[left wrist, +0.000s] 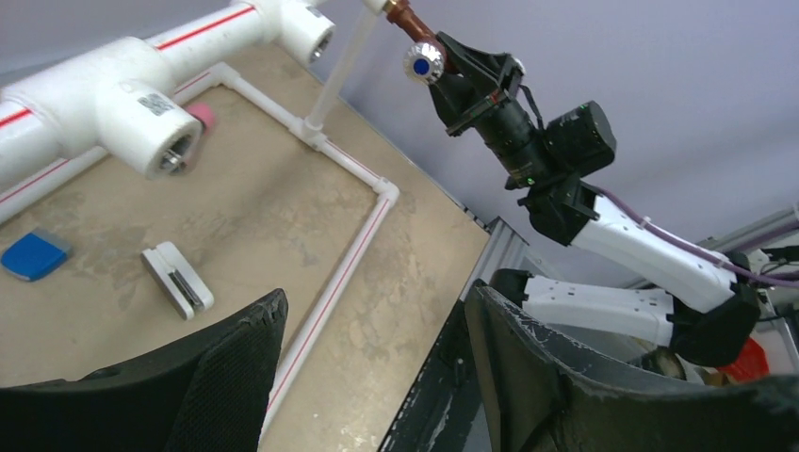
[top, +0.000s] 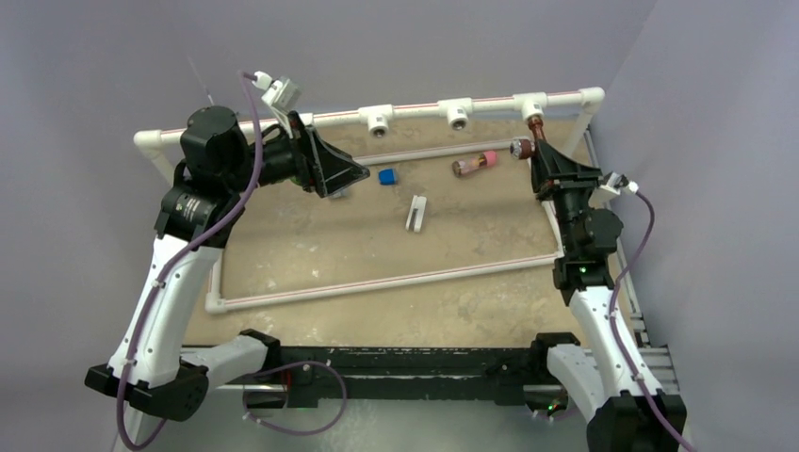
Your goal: Install the water faucets
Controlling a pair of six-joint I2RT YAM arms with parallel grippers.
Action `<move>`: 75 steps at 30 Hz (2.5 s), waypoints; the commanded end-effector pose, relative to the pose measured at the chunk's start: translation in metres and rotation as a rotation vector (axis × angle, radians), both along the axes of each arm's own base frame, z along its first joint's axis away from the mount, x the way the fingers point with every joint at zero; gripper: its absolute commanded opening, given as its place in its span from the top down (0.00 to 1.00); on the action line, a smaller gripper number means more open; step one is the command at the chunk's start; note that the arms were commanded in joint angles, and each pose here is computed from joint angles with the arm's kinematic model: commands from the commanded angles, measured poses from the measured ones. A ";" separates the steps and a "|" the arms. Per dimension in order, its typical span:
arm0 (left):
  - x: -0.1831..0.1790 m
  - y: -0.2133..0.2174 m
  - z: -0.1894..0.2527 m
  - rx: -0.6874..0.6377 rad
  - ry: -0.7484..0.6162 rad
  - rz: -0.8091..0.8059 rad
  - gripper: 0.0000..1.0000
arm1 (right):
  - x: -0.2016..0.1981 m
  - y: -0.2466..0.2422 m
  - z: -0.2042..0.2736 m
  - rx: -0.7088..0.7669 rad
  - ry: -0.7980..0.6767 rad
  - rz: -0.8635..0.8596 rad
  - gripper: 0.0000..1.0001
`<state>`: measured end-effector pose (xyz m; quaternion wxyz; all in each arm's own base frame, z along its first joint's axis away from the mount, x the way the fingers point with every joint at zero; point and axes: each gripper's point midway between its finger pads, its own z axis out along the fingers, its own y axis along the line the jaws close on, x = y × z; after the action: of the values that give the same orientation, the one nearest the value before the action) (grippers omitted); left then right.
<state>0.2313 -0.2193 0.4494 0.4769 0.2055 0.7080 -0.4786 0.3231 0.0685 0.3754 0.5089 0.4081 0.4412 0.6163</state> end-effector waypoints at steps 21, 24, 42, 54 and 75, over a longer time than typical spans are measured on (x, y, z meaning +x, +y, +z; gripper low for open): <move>-0.021 0.006 0.026 -0.036 -0.084 -0.017 0.30 | -0.030 0.020 -0.022 -0.338 0.025 0.051 0.17; -0.021 0.006 0.025 -0.032 -0.088 -0.015 0.30 | -0.035 0.017 -0.025 -0.562 0.002 0.001 0.16; -0.038 0.002 0.020 -0.014 -0.117 -0.053 0.28 | -0.055 -0.023 0.022 -1.570 -0.171 -0.279 0.15; -0.051 -0.010 0.010 0.028 -0.146 -0.066 0.27 | -0.042 -0.016 0.023 -2.138 -0.268 -0.313 0.11; -0.049 -0.015 0.005 0.052 -0.156 -0.059 0.26 | -0.026 -0.031 0.052 -2.555 -0.351 -0.834 0.13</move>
<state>0.1804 -0.2332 0.4546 0.5032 0.2677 0.6793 -0.4623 0.3014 0.0339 0.3853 0.6910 -0.3443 0.5268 -0.3557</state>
